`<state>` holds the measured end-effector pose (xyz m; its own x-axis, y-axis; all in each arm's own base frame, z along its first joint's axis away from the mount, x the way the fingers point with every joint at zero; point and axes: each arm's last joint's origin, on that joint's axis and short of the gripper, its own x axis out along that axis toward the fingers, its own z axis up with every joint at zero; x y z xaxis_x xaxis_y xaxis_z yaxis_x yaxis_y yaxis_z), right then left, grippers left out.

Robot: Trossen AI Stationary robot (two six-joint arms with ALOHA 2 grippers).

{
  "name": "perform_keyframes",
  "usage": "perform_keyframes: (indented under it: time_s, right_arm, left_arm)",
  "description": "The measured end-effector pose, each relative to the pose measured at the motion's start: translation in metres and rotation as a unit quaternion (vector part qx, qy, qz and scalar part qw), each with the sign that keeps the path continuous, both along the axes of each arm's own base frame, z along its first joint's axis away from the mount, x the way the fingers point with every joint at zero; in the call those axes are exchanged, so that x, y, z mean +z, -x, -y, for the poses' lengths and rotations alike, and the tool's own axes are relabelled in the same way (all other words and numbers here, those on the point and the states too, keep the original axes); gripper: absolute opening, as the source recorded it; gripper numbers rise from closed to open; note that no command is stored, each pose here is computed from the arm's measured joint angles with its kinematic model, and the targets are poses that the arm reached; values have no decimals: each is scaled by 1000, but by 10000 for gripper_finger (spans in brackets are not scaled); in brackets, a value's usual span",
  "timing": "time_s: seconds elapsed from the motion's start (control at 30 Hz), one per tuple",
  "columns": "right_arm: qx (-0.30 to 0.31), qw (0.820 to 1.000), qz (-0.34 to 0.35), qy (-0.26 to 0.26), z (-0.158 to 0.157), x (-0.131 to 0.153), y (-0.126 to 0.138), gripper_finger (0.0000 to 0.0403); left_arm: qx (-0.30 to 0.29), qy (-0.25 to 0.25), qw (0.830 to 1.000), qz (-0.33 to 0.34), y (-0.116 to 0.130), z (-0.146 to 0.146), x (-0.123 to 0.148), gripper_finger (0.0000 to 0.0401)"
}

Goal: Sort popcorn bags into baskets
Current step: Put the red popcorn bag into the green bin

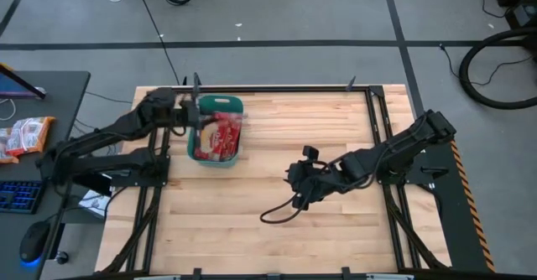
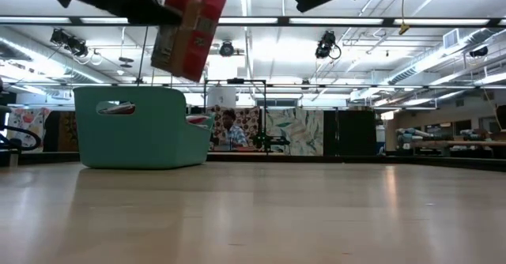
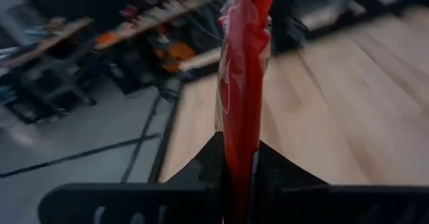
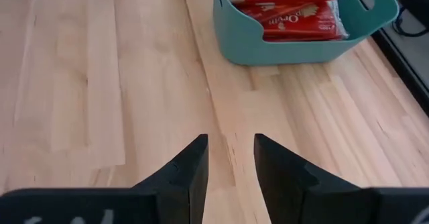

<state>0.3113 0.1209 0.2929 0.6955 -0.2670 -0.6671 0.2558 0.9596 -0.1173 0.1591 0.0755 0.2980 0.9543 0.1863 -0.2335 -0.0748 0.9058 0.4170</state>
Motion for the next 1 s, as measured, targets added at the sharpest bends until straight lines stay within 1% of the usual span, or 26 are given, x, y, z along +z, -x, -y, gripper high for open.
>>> perform_keyframes:
  time_s: [0.07,0.13,0.2,0.27,0.37,0.47,0.53,0.57,0.63,0.73,0.87,0.93,1.0]
  right_arm:
    - [0,1000,2,0,0,1,1,125]
    - [0,1000,6,2,-1,2,2,125]
    - [1,1000,7,4,-1,3,2,125]
    - [3,1000,5,3,-1,3,2,125]
    - [5,1000,4,0,-1,3,2,125]
    - [8,1000,4,1,-2,3,2,125]
    - [9,1000,3,0,-2,3,2,125]
    - [9,1000,3,0,-2,3,2,125]
    - [8,1000,4,0,-2,3,2,125]
    - [6,1000,6,-3,-2,3,2,125]
    - [5,1000,7,-5,-2,3,2,125]
    - [6,1000,7,-5,-2,3,2,125]
    - [6,1000,7,-4,-2,3,2,125]
  left_arm:
    - [26,27,999,34,4,-5,-3,40]
    - [40,54,997,42,5,-8,-9,40]
    - [37,62,997,38,5,-8,-13,41]
    - [29,58,997,44,4,-7,-12,41]
    - [34,25,999,26,3,-6,-13,41]
    - [48,-44,998,-17,4,-6,-18,42]
    - [37,-93,993,-56,5,-5,-23,42]
    - [30,-108,991,-68,5,-4,-25,42]
    - [25,-126,988,-81,4,-2,-26,42]
    - [33,-136,984,-107,4,1,-29,42]
    - [27,-207,965,-161,8,10,-32,42]
    - [40,-225,957,-178,10,13,-33,43]
    - [47,-232,953,-187,11,16,-33,43]
